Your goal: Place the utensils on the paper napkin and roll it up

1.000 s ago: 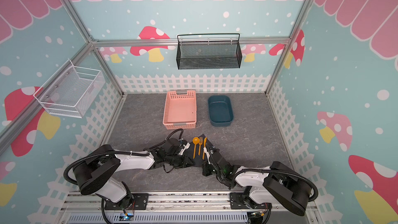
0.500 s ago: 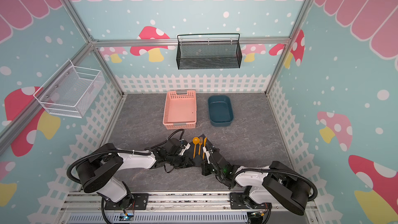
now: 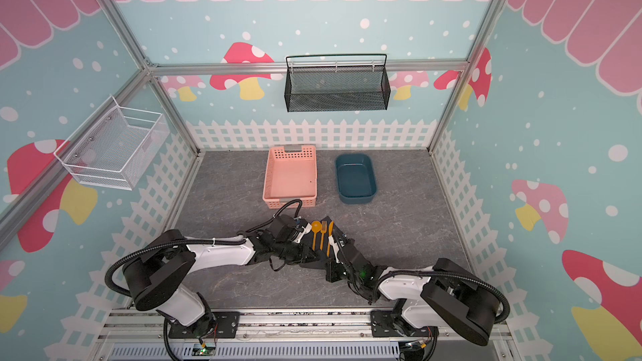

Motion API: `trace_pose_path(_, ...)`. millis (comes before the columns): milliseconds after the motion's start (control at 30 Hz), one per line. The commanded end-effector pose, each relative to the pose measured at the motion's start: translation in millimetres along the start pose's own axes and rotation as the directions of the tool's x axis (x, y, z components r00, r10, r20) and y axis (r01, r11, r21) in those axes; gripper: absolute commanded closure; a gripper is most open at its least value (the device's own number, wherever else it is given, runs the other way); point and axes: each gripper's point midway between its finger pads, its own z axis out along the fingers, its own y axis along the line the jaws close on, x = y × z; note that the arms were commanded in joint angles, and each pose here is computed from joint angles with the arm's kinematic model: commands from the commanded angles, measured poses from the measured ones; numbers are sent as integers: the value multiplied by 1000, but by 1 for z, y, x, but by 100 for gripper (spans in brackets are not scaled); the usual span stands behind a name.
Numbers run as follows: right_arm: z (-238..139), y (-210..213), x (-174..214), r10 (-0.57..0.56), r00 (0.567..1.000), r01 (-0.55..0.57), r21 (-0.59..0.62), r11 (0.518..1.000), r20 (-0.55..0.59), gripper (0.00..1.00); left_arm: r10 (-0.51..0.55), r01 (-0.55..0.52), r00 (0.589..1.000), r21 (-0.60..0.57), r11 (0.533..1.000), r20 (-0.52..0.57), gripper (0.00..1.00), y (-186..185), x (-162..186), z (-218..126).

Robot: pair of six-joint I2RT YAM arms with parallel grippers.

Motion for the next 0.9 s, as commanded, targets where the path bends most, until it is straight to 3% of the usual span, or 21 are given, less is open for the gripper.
trace_pose_path(0, 2, 2, -5, 17, 1000, -17, -9, 1000, 11, 100, 17, -17, 1000, -28, 999, 16, 95, 1, -7, -1)
trace_pose_path(867, -1, 3, -6, 21, 1000, -21, -14, 1000, 12, 100, -23, 22, 1000, -143, 989, -8, 100, 26, -14, 23)
